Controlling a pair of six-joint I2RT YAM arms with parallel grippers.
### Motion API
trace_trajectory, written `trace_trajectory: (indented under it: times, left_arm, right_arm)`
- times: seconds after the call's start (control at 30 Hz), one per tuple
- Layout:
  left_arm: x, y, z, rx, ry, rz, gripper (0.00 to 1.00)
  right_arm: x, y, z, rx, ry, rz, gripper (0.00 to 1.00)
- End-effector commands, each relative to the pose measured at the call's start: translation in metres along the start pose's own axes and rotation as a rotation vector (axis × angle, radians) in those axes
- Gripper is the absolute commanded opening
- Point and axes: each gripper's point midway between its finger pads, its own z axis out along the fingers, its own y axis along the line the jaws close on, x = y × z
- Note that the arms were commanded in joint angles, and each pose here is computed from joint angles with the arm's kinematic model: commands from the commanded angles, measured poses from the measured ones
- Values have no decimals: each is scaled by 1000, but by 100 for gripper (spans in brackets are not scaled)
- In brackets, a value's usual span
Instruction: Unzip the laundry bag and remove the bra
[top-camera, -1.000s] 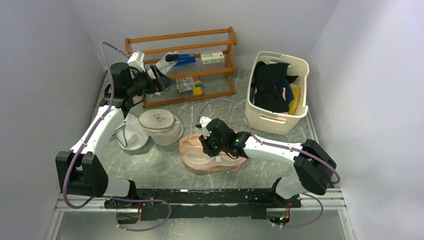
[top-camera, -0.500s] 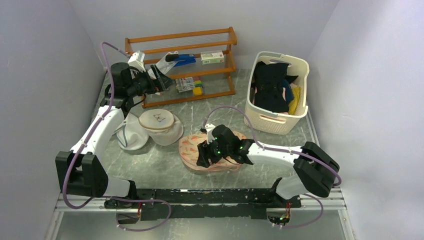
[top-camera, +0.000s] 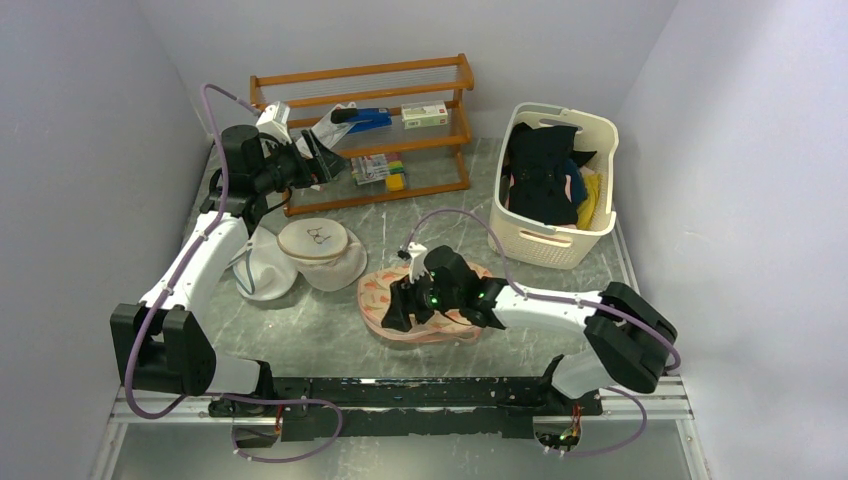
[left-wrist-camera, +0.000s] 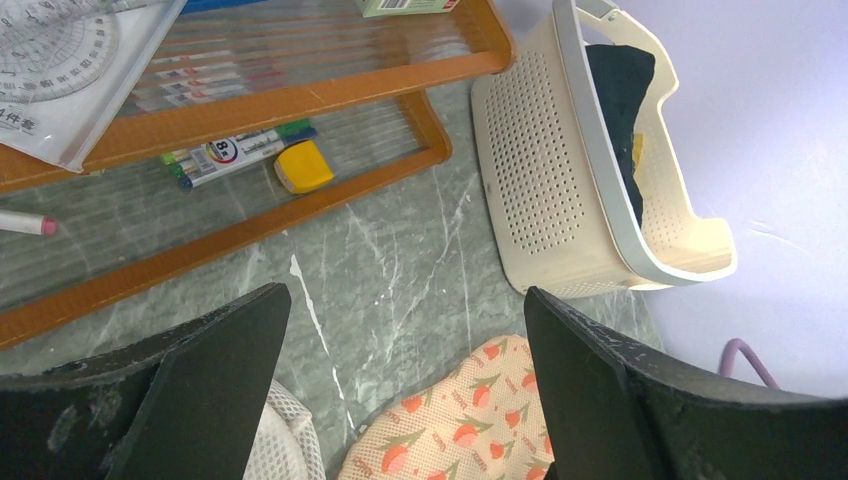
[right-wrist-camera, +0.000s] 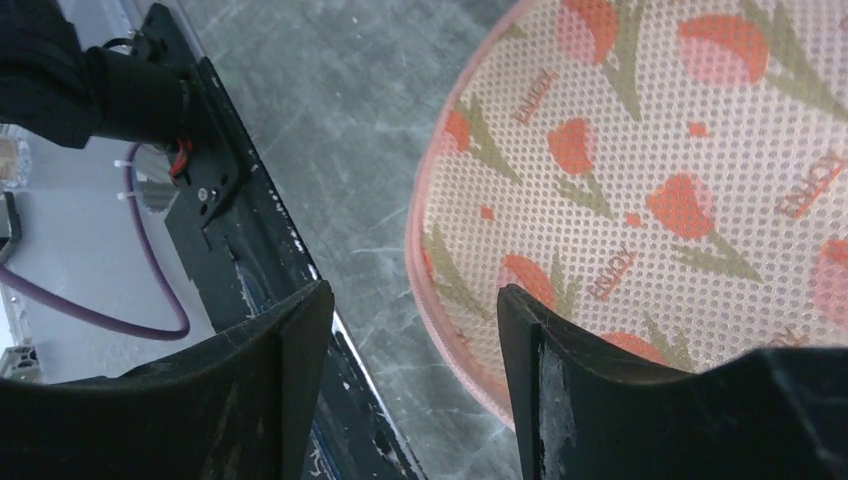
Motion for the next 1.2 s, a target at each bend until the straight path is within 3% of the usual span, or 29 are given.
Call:
trace_trajectory:
  times: [0.0, 0.27, 0.5, 0.67, 0.93, 1.17]
  left_arm:
    - [-7, -7, -3, 12, -23, 33, 99]
    - [-7, -7, -2, 14, -20, 34, 99]
    - [-1, -3, 3, 11, 0, 21, 99]
    - [-1, -3, 2, 12, -2, 23, 99]
    - [-2, -5, 1, 14, -5, 24, 99]
    - [-7, -15, -4, 37, -22, 35, 99]
  right_arm:
    - [9, -4, 6, -3, 32, 37, 60]
    - [65, -29, 8, 32, 81, 150, 50]
    - [73, -63, 0, 141, 52, 243, 47]
    - [60, -74, -25, 249, -7, 217, 52]
    - [50, -103, -73, 358, -169, 365, 66]
    - [-10, -89, -102, 370, -361, 230, 86]
